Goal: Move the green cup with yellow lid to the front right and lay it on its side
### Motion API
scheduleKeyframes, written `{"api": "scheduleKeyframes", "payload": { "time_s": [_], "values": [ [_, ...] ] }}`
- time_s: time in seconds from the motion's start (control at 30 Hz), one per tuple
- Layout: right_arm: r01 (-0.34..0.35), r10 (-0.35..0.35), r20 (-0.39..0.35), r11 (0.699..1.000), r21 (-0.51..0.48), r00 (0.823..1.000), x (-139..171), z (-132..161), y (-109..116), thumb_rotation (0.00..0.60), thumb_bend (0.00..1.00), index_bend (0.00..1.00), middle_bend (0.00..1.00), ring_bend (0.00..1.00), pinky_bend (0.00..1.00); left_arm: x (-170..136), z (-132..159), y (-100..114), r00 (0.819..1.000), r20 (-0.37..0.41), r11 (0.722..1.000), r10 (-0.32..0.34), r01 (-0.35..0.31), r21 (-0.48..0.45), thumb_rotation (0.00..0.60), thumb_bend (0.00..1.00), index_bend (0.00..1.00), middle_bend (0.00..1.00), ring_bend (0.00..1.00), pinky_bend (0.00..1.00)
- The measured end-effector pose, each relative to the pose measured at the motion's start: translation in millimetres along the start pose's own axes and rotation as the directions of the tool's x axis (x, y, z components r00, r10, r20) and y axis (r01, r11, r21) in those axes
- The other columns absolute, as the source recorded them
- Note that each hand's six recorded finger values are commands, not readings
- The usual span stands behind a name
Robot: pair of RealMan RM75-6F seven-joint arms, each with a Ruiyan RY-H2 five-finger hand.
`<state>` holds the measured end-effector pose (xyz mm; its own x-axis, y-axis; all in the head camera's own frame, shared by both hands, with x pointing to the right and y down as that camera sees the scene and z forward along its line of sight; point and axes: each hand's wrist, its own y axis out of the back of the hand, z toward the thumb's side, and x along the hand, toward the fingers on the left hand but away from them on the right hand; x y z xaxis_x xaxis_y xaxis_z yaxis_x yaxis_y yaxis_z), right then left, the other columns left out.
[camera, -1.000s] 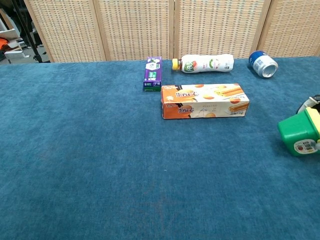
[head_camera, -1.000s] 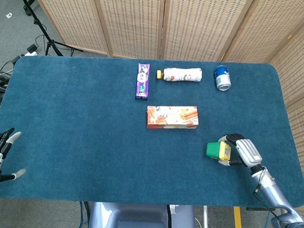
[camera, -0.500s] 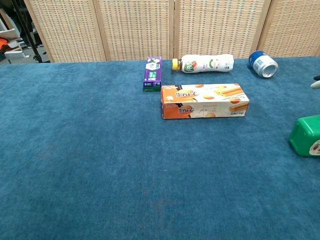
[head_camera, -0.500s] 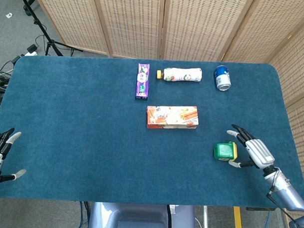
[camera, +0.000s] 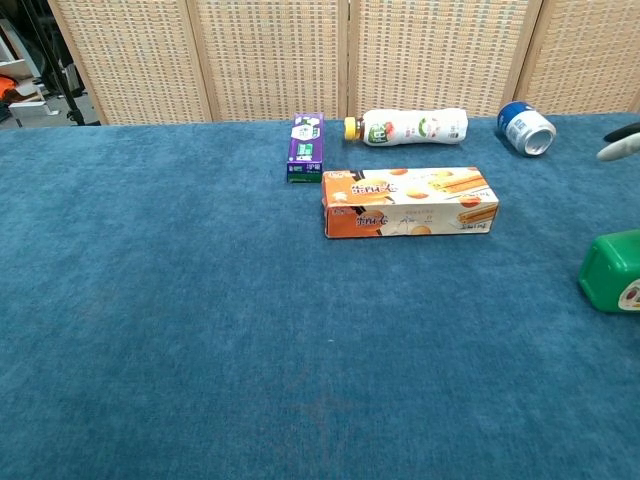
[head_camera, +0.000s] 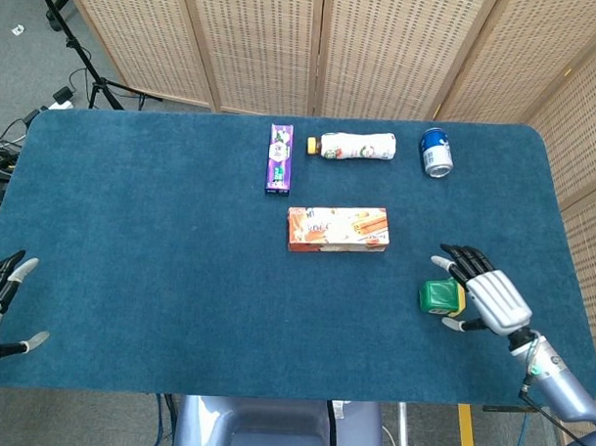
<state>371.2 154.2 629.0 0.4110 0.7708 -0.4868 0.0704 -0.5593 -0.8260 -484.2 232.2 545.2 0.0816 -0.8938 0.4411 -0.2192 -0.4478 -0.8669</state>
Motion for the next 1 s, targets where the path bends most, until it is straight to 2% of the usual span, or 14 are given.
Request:
{"api": "scheduleKeyframes", "payload": {
  "time_s": [0.17, 0.3, 0.47, 0.6, 0.73, 0.9, 1.0],
  "values": [
    [-0.090, 0.074, 0.102, 0.982, 0.167, 0.992, -16, 13, -5, 0.600, 0.00, 0.13, 0.05, 0.00, 0.06, 1, -2, 1, 1.000, -0.006, 1.000, -0.001, 0.001, -0.004, 0.600, 0.00, 0.00, 0.00, 0.00, 0.00],
    [-0.184, 0.137, 0.195, 0.951, 0.247, 0.971, -28, 19, -12, 0.600, 0.00, 0.13, 0.05, 0.00, 0.06, 2, -4, 1, 1.000, -0.008, 1.000, -0.003, 0.003, -0.006, 0.600, 0.00, 0.00, 0.00, 0.00, 0.00],
    [-0.287, 0.219, 0.267, 0.925, 0.250, 0.939, -38, 27, -22, 0.600, 0.00, 0.13, 0.06, 0.00, 0.06, 3, -6, 3, 1.000, -0.015, 1.000, 0.000, 0.000, -0.010, 0.600, 0.00, 0.00, 0.00, 0.00, 0.00],
    [-0.349, 0.277, 0.287, 0.905, 0.243, 0.917, -44, 37, -26, 0.600, 0.00, 0.17, 0.12, 0.00, 0.06, 3, -6, 3, 1.000, -0.015, 1.000, -0.001, 0.001, -0.009, 0.600, 0.00, 0.00, 0.00, 0.00, 0.00],
    [-0.363, 0.290, 0.291, 0.900, 0.240, 0.912, -50, 41, -28, 0.600, 0.00, 0.23, 0.20, 0.00, 0.06, 3, -6, 3, 1.000, -0.015, 1.000, 0.001, -0.001, -0.008, 0.600, 0.00, 0.00, 0.00, 0.00, 0.00],
    [-0.350, 0.263, 0.313, 0.898, 0.265, 0.913, -58, 33, -33, 0.600, 0.05, 0.30, 0.26, 0.00, 0.06, 3, -6, 3, 1.000, -0.019, 1.000, -0.001, 0.001, -0.010, 0.600, 0.00, 0.00, 0.00, 0.00, 0.00],
    [-0.353, 0.253, 0.335, 0.892, 0.282, 0.907, -61, 26, -37, 0.600, 0.09, 0.37, 0.33, 0.04, 0.06, 4, -7, 3, 1.000, -0.024, 1.000, 0.000, 0.000, -0.012, 0.600, 0.00, 0.00, 0.00, 0.00, 0.00]
  ]
}}
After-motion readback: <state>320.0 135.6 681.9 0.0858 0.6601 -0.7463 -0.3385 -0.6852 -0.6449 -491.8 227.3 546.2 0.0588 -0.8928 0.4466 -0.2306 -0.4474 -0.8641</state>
